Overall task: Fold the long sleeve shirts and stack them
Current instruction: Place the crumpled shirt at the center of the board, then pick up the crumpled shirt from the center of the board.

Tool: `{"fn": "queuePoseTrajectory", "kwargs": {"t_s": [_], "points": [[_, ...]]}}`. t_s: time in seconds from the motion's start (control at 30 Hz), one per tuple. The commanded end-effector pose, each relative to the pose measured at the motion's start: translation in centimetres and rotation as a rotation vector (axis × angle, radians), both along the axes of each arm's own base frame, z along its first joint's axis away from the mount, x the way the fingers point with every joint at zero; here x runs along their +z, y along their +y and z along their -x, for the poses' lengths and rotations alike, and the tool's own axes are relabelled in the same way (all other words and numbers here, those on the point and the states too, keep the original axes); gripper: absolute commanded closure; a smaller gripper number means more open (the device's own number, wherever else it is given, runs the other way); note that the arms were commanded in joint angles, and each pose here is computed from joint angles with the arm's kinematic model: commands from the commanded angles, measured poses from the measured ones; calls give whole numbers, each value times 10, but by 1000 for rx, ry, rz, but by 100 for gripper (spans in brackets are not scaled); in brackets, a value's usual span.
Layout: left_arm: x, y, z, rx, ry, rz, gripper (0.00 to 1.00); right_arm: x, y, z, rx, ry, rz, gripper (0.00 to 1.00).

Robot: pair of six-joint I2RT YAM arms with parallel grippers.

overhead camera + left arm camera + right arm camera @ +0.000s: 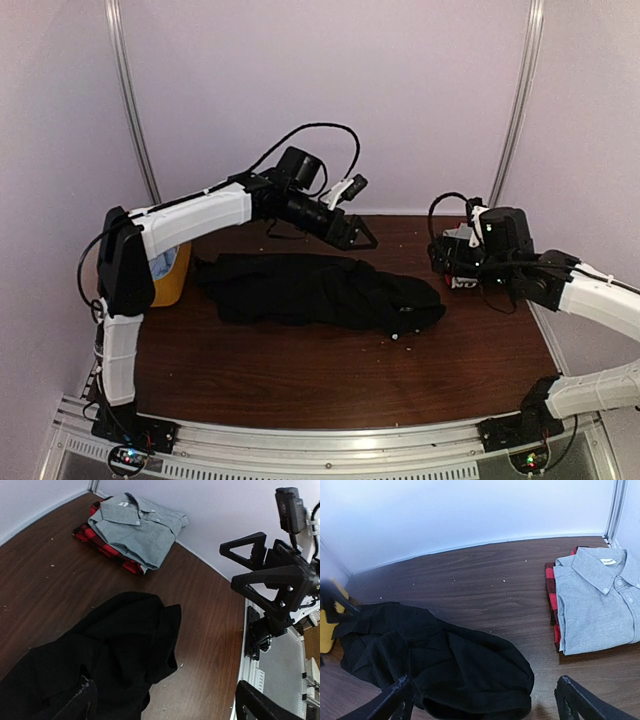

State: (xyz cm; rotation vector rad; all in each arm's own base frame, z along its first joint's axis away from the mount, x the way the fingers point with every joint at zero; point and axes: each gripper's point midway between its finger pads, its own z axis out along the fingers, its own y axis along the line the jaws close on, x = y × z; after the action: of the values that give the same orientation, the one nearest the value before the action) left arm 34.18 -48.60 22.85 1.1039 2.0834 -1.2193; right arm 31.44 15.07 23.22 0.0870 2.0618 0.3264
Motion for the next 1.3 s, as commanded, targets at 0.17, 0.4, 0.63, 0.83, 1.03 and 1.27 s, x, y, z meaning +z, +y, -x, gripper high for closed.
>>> {"fn": "queuePoseTrajectory", "kwargs": {"t_s": [0.17,0.4,0.63,0.83,1.03,1.27], "points": [[12,100,-20,262,-295,-192,2,-38,59,-6,195,94,84,0],[-62,156,-6,410,-246,-374,2,-66,118,-41,335,139,158,0],[-105,188,-2,504,-209,-468,2,-89,168,-73,418,181,196,1],[-124,209,0,528,-163,-517,2,-123,170,-97,358,249,310,19],[-152,218,8,483,-80,-564,2,-96,145,-114,278,212,376,65],[-162,210,13,397,-56,-575,4,-40,87,-116,165,151,401,100]]}}
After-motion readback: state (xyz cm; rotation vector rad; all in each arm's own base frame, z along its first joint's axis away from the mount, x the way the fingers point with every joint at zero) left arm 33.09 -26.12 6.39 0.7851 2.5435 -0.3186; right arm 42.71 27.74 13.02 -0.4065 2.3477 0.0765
